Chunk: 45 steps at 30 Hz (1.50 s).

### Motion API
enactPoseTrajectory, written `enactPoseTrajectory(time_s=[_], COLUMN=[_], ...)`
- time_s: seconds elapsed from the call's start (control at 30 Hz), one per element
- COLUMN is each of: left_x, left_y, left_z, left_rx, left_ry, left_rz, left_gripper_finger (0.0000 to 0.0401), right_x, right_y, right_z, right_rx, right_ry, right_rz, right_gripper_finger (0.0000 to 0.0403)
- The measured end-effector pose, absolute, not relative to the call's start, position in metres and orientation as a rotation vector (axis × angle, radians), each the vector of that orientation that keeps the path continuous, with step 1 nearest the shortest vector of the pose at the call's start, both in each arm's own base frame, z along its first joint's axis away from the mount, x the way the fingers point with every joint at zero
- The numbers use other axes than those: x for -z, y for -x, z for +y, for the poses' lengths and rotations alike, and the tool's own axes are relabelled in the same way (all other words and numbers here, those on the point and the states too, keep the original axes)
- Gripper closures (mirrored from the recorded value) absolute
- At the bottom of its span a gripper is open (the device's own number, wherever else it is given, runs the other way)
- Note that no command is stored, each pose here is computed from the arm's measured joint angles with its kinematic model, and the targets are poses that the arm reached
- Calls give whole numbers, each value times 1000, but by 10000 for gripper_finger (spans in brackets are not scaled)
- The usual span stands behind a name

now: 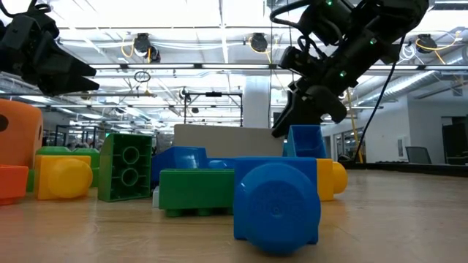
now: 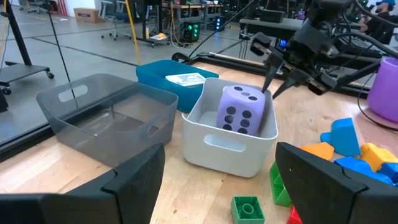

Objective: Pick & Place Toys
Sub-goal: Adjust the gray bin

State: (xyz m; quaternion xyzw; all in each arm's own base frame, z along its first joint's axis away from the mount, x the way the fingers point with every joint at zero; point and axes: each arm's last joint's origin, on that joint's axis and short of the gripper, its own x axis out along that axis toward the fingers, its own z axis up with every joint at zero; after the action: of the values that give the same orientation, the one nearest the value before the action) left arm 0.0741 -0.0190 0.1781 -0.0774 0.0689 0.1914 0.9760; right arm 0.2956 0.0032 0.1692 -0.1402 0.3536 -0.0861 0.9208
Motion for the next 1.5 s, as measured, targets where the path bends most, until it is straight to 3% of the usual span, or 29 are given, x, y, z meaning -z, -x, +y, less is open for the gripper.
enactPoseTrajectory(time_s=[0.3, 1.5], left_x=[-178, -178], left_y=[-74, -74], left_z=[-19, -19], left_rx=[-386, -386], left_ry=[156, 156], left_rz=[139, 139], left_gripper_finger=[91, 91], right_x=[-169, -172], right_y=[-295, -296], right_z=[4, 6], right_rx=[159, 171], right_ry=[309, 280], right_rz=[734, 702], right_gripper_finger=[399, 389])
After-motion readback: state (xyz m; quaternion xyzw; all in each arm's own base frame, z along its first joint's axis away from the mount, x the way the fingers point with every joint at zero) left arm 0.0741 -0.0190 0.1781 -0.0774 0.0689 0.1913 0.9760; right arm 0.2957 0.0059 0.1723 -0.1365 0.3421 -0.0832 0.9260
